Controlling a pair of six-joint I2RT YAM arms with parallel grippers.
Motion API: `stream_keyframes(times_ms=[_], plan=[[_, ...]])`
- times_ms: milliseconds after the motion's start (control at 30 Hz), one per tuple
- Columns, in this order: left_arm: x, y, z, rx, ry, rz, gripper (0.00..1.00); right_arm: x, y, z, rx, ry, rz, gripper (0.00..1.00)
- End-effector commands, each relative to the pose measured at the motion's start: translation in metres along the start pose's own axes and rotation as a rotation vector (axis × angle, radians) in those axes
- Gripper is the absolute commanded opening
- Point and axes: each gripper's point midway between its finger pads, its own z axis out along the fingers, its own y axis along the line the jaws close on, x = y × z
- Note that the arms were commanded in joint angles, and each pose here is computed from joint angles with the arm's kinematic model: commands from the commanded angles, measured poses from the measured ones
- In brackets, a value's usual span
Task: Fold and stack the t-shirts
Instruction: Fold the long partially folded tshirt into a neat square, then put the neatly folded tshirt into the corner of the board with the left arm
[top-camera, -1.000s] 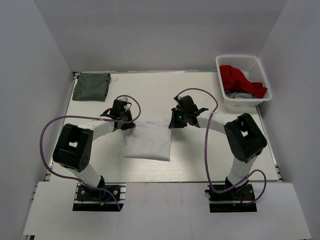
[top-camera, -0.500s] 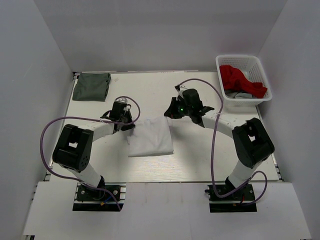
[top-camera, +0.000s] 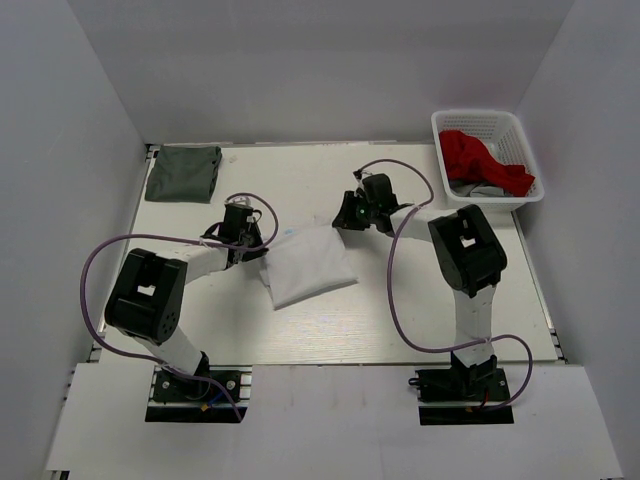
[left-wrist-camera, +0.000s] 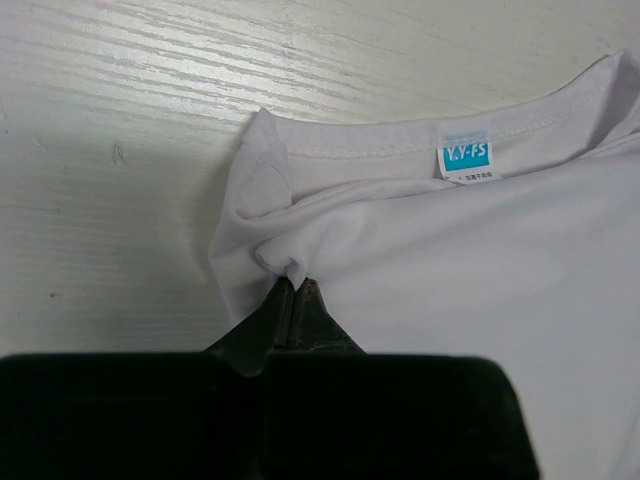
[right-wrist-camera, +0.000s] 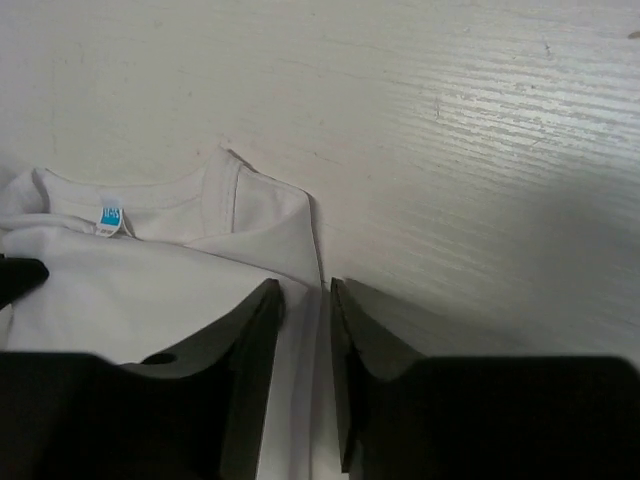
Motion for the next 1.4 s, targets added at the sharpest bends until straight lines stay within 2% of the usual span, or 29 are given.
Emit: stream_keyframes(times_ms=[0,67,100,133,167,200,233,267,333,367,567,700,833,1100,1300,1367], plan=[[0.002,0.010,-0.002,-0.029,-0.009,0.009,0.00,-0.033,0.015,-0.010,-0.025,-0.085,-0.107,0.37],[0.003,0.008,-0.002,-0.020,-0.003,0.009,0.00,-0.044,0.024,-0.021,-0.039,-0.110,-0.143,0.44],[0.001,0.005,-0.005,-0.006,-0.008,0.008,0.00,-0.043,0.027,-0.023,-0.047,-0.102,-0.152,0.53],[-0.004,0.002,-0.005,0.000,-0.018,0.008,0.00,-0.044,0.028,-0.026,-0.050,-0.103,-0.155,0.58],[-0.009,-0.001,-0.006,0.002,-0.021,0.008,0.24,-0.048,0.035,-0.034,-0.060,-0.117,-0.168,0.62],[-0.014,-0.006,-0.010,0.017,-0.025,0.007,0.38,-0.047,0.039,-0.037,-0.075,-0.113,-0.173,0.82],[-0.016,-0.007,-0.011,0.018,-0.027,0.007,0.50,-0.047,0.039,-0.040,-0.076,-0.114,-0.173,0.90],[-0.023,-0.013,-0.016,0.035,-0.036,0.007,0.75,-0.051,0.047,-0.050,-0.086,-0.130,-0.182,0.90],[-0.034,-0.021,-0.027,0.049,-0.071,0.011,0.96,-0.053,0.048,-0.060,-0.080,-0.151,-0.182,0.90],[-0.038,-0.024,-0.031,0.054,-0.079,0.011,1.00,-0.057,0.052,-0.068,-0.082,-0.169,-0.184,0.90],[-0.036,-0.031,-0.059,0.098,-0.091,-0.011,1.00,-0.045,0.050,-0.099,-0.051,-0.224,-0.173,0.90],[-0.013,-0.015,-0.068,0.068,-0.061,-0.046,1.00,-0.031,0.049,-0.110,-0.058,-0.214,-0.165,0.90],[0.012,-0.008,-0.068,0.067,0.000,-0.055,1.00,-0.037,0.053,-0.126,-0.052,-0.252,-0.169,0.90],[0.044,0.010,-0.047,0.006,0.087,-0.061,1.00,-0.036,0.059,-0.138,-0.078,-0.264,-0.162,0.90],[0.058,-0.002,-0.022,0.084,0.137,-0.012,1.00,-0.032,0.044,-0.133,-0.024,-0.273,-0.140,0.90],[0.059,-0.006,-0.014,0.102,0.153,0.002,0.90,-0.032,0.040,-0.134,-0.002,-0.280,-0.135,0.90]])
